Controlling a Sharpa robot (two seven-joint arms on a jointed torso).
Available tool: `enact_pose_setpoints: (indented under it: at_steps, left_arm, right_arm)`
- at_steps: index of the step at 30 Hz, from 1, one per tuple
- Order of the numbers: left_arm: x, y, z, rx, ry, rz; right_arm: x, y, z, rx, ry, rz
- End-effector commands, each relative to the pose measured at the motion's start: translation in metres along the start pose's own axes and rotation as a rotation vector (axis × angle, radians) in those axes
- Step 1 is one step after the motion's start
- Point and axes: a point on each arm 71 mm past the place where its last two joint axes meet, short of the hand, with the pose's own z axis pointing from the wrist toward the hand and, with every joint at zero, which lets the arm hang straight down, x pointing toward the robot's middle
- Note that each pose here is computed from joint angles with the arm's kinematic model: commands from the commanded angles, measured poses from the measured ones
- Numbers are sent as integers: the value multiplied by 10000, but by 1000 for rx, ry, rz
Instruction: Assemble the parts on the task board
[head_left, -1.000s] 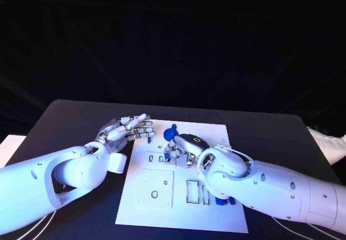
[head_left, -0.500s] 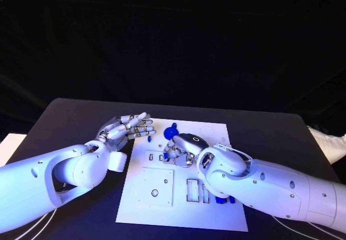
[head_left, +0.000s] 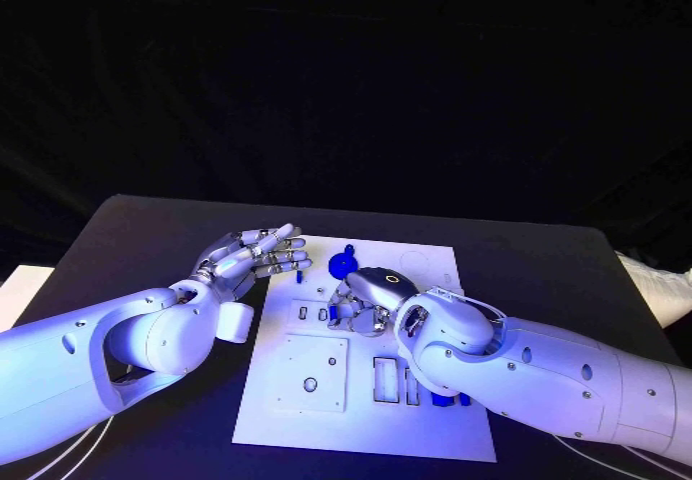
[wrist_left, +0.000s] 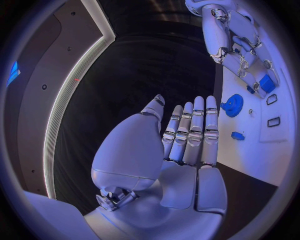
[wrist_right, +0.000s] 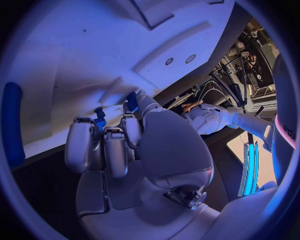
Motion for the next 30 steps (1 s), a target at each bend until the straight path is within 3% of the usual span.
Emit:
enact_pose_setpoints:
  at_steps: [1, 15, 19, 26, 30]
  left_arm:
    - [27, -9, 0, 9, 21, -12]
    - [30, -6, -2, 4, 23, -14]
    - [31, -5, 1, 4, 24, -12]
    - [24, 5, 13, -4, 23, -5]
    - [3, 28, 31, -29, 29, 25]
  right_arm:
    - [78, -48, -18, 41, 51, -43]
    - [38, -64, -30, 73, -18, -27]
    - [10, -54, -36, 65, -61, -8]
    - [-57, 3, -108, -5, -161, 43]
    - [-132, 24, -207, -97, -191, 88]
